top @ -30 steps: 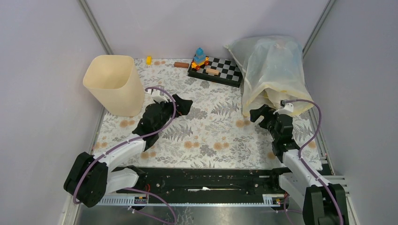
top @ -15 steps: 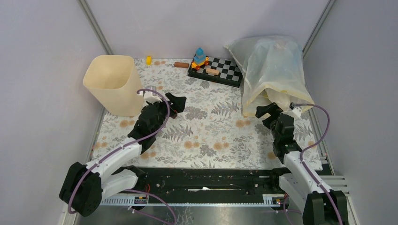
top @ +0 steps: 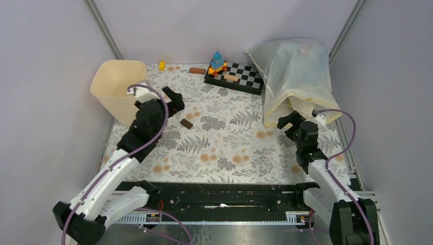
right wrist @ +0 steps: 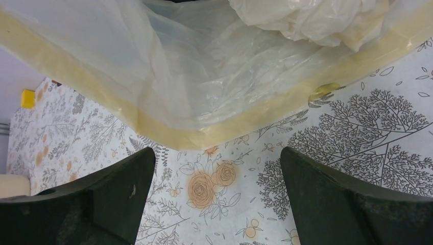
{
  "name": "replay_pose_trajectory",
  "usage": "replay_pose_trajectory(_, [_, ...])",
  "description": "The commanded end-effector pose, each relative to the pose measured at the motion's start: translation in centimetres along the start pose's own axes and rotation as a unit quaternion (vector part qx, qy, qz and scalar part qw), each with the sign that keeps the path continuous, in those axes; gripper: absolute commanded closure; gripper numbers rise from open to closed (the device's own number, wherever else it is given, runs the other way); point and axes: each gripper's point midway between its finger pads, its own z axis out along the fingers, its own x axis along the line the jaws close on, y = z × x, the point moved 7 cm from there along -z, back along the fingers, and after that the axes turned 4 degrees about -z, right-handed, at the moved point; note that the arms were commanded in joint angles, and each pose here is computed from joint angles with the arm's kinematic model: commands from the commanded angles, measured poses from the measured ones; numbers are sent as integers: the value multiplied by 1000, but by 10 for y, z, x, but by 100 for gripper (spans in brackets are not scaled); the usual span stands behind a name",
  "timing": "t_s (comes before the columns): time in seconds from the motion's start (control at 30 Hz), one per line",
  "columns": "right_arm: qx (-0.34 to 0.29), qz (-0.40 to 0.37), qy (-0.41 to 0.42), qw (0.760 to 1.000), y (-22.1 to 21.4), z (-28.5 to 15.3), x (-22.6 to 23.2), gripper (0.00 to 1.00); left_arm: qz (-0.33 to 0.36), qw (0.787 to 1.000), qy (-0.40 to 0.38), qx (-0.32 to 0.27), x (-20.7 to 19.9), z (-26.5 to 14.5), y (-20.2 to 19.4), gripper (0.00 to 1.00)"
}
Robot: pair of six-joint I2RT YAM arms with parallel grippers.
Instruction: Put the trash bags into the trash bin
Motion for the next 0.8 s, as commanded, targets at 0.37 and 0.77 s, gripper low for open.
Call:
replay_pose_trajectory(0.37, [-46,-9,36,998,17,-7,11,0,-32,967,207,-142,34,-63,88,1])
replay_pose_trajectory(0.77, [-32,-13,47,998,12,-4,12,0,-141,941,269,-153,69,-14,147,1])
